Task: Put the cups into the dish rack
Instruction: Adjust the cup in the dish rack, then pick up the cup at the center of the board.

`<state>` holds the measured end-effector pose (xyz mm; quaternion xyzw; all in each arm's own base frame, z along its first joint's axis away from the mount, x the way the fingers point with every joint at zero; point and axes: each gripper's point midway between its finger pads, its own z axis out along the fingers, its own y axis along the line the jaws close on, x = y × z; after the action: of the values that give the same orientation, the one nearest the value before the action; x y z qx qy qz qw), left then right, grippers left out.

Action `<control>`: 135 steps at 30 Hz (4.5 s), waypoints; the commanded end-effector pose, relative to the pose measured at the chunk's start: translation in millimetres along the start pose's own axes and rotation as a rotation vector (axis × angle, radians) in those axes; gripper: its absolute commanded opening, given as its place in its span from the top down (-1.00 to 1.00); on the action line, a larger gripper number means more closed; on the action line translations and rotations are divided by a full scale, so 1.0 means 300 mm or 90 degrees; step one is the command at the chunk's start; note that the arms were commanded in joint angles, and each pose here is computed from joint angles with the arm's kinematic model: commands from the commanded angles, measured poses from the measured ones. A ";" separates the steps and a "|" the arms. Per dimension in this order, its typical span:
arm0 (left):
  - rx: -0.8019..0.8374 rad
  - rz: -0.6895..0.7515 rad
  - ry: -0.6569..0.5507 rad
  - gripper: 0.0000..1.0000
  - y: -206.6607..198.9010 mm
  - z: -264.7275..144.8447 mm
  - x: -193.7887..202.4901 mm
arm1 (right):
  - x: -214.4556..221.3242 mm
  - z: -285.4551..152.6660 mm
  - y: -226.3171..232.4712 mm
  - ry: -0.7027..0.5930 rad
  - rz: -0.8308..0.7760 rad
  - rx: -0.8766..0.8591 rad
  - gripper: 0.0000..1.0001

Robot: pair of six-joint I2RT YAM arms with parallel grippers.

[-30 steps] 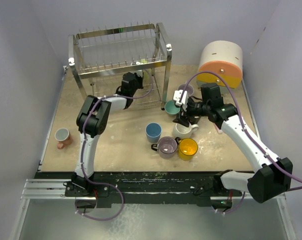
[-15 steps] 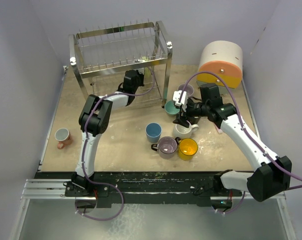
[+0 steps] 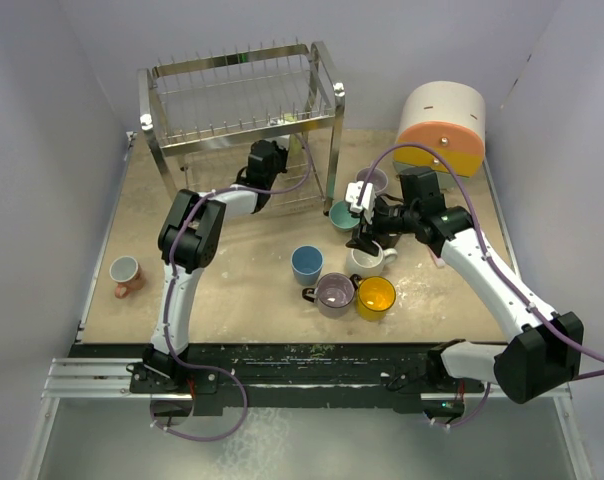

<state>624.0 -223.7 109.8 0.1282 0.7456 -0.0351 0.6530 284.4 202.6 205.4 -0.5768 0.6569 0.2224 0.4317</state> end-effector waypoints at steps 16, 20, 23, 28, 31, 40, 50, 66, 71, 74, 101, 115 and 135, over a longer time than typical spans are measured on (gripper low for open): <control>-0.080 -0.004 -0.141 0.88 0.121 -0.027 -0.260 | -0.046 -0.011 -0.010 -0.023 -0.019 -0.007 -0.43; -0.084 -0.008 -0.137 0.84 0.128 -0.029 -0.247 | -0.048 -0.011 -0.008 -0.023 -0.020 -0.007 -0.43; -0.090 -0.008 -0.138 0.69 0.136 -0.036 -0.246 | -0.048 -0.011 -0.009 -0.024 -0.020 -0.008 -0.43; -0.091 -0.008 -0.140 0.42 0.145 -0.041 -0.245 | -0.046 -0.009 -0.008 -0.022 -0.020 -0.010 -0.43; -0.083 -0.010 -0.143 0.30 0.137 -0.041 -0.252 | -0.046 -0.009 -0.009 -0.022 -0.020 -0.010 -0.43; -0.087 -0.019 -0.139 0.32 0.149 -0.037 -0.263 | -0.043 -0.007 -0.010 -0.020 -0.020 -0.010 -0.44; -0.062 -0.033 -0.126 0.23 0.125 -0.024 -0.266 | -0.042 -0.006 -0.010 -0.020 -0.021 -0.011 -0.44; -0.007 -0.063 -0.100 -0.44 0.090 -0.141 -0.270 | -0.045 -0.009 -0.009 -0.020 -0.023 -0.012 -0.44; 0.051 -0.054 -0.076 -0.51 0.042 -0.206 -0.211 | -0.049 -0.012 -0.010 -0.021 -0.026 -0.010 -0.44; 0.082 -0.043 -0.064 -0.54 0.017 -0.240 -0.187 | -0.049 -0.014 -0.010 -0.021 -0.026 -0.008 -0.44; 0.159 -0.225 -0.050 -0.06 -0.020 -0.777 -0.160 | -0.077 -0.019 -0.009 -0.045 -0.049 -0.009 -0.44; 0.344 -0.379 0.048 -0.09 -0.161 -1.140 -0.214 | -0.117 -0.013 0.053 -0.105 -0.053 -0.063 -0.44; 0.414 -0.600 0.084 -0.10 -0.220 -1.286 -0.227 | -0.075 0.005 0.061 -0.069 -0.120 -0.103 -0.45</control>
<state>249.6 -212.9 208.7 -0.0257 0.7292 -0.5269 0.4358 255.8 223.1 209.2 -0.6400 0.5586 0.2899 0.4409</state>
